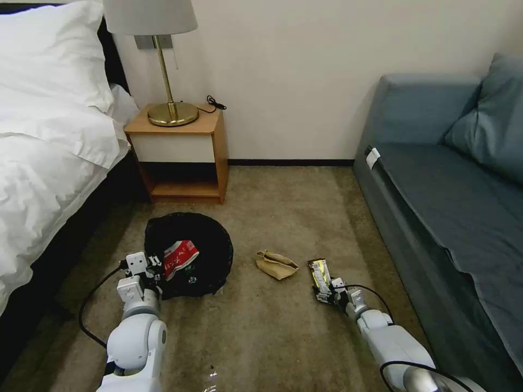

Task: Pick up the trash bin, then pick up the garbage on the floor and place it into the trash bin.

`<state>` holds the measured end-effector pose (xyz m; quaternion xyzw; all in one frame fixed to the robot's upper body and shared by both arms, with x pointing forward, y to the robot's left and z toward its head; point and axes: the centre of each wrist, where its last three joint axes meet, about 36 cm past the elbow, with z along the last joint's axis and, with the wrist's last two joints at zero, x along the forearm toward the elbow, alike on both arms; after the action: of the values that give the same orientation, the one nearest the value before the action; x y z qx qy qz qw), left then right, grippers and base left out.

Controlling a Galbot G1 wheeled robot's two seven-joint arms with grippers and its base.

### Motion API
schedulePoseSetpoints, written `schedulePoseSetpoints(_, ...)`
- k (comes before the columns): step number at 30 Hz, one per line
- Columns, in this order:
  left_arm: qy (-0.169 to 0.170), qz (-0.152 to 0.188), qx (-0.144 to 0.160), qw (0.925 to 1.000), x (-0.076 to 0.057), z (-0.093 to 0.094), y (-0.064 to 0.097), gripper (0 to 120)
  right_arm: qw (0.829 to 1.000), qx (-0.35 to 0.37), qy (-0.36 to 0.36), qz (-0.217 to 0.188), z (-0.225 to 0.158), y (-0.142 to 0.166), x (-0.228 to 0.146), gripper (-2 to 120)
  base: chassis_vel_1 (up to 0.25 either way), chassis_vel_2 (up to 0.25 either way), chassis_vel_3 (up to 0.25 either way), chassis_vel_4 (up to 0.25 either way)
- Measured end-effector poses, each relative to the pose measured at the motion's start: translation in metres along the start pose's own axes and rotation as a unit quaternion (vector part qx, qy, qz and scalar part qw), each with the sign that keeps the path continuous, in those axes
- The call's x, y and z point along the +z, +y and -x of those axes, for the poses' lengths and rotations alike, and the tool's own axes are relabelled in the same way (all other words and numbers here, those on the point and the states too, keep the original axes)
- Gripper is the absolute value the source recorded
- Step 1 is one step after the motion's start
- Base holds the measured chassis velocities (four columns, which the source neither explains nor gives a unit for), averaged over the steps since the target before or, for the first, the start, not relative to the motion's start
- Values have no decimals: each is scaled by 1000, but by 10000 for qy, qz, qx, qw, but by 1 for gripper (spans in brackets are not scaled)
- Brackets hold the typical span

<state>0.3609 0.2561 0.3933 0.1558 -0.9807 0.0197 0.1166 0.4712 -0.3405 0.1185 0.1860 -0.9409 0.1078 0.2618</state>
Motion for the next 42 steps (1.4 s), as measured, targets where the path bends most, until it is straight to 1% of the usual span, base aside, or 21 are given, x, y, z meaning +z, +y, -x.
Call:
schedulePoseSetpoints(1, 0, 0, 0, 10000, 0, 0, 0, 3, 10000, 0, 0, 0, 0, 0, 0, 73, 0, 0, 0, 0)
schedulePoseSetpoints(2, -2, -3, 1, 10000, 0, 0, 0, 3, 10000, 12, -14, 11, 0, 0, 0, 65, 0, 0, 0, 0)
schedulePoseSetpoints(3, -2, -3, 1, 10000, 0, 0, 0, 3, 10000, 12, -14, 11, 0, 0, 0, 65, 0, 0, 0, 0)
schedulePoseSetpoints(5, -10, -2, -4, 10000, -1, 1, 0, 3, 10000, 31, -31, 22, 0, -1, -1, 54, 0, 0, 0, 0)
schedulePoseSetpoints(7, -11, -3, -3, 10000, -1, 1, 0, 3, 10000, 45, -38, 24, 0, -2, -1, 48, 0, 0, 0, 0)
schedulePoseSetpoints(8, -11, -3, -3, 10000, -1, 1, 0, 3, 10000, 45, -38, 24, 0, -2, -1, 48, 0, 0, 0, 0)
schedulePoseSetpoints(10, 1, -8, -3, 10000, 0, 2, 0, 3, 10000, 66, -44, 27, 0, -4, -1, 34, 0, 0, 0, 0)
schedulePoseSetpoints(13, 8, -10, -1, 10000, 1, 2, 0, 3, 10000, 72, -46, 28, 0, -4, -1, 29, 0, 0, 0, 0)
schedulePoseSetpoints(15, 13, -15, -4, 10000, 1, 3, -1, 3, 9999, 87, -50, 39, -1, -5, -1, 19, 0, 0, 0, 0)
schedulePoseSetpoints(16, 13, -15, -4, 10000, 1, 3, -1, 3, 9999, 87, -50, 39, -1, -5, -1, 19, 0, 0, 0, 0)
schedulePoseSetpoints(17, 8, -19, -5, 10000, 1, 3, -1, 3, 9999, 96, -52, 47, -1, -5, -1, 13, 0, 0, 0, 0)
schedulePoseSetpoints(18, 8, -19, -5, 10000, 1, 3, -1, 3, 9999, 96, -52, 47, -1, -5, -1, 13, 0, 0, 0, 0)
schedulePoseSetpoints(20, 5, -21, -4, 10000, 0, 3, -1, 3, 9999, 103, -56, 56, -1, -4, -1, 1, 0, 0, 0, 0)
schedulePoseSetpoints(34, 14, -19, -15, 10000, 1, 3, -1, 3, 9996, 159, -231, 59, 0, -4, -3, 0, 0, 0, 0, 0)
schedulePoseSetpoints(36, 28, -22, -10, 10000, 2, 3, -2, 3, 9981, 194, -586, 10, 6, -3, -19, 0, 0, 0, 0, 0)
schedulePoseSetpoints(37, 41, -28, 3, 10000, 3, 4, -3, 3, 9952, 171, -962, -73, 11, -1, -38, 0, 0, 0, 0, 0)
schedulePoseSetpoints(38, 41, -28, 3, 10000, 3, 4, -3, 3, 9952, 171, -962, -73, 11, -1, -38, 0, 0, 0, 0, 0)
schedulePoseSetpoints(39, 50, -28, 10, 10000, 4, 4, -4, 3, 9924, 126, -1220, -119, 13, 2, -53, 0, 0, 0, 0, 0)
schedulePoseSetpoints(40, 50, -28, 10, 10000, 4, 4, -4, 3, 9924, 126, -1220, -119, 13, 2, -53, 0, 0, 0, 0, 0)
schedulePoseSetpoints(41, 62, -21, 13, 10000, 6, 5, -5, 3, 9874, 35, -1577, -153, 16, 12, -75, 0, 0, 0, 0, 0)
schedulePoseSetpoints(42, 62, -21, 13, 10000, 6, 5, -5, 3, 9874, 35, -1577, -153, 16, 12, -75, 0, 0, 0, 0, 0)
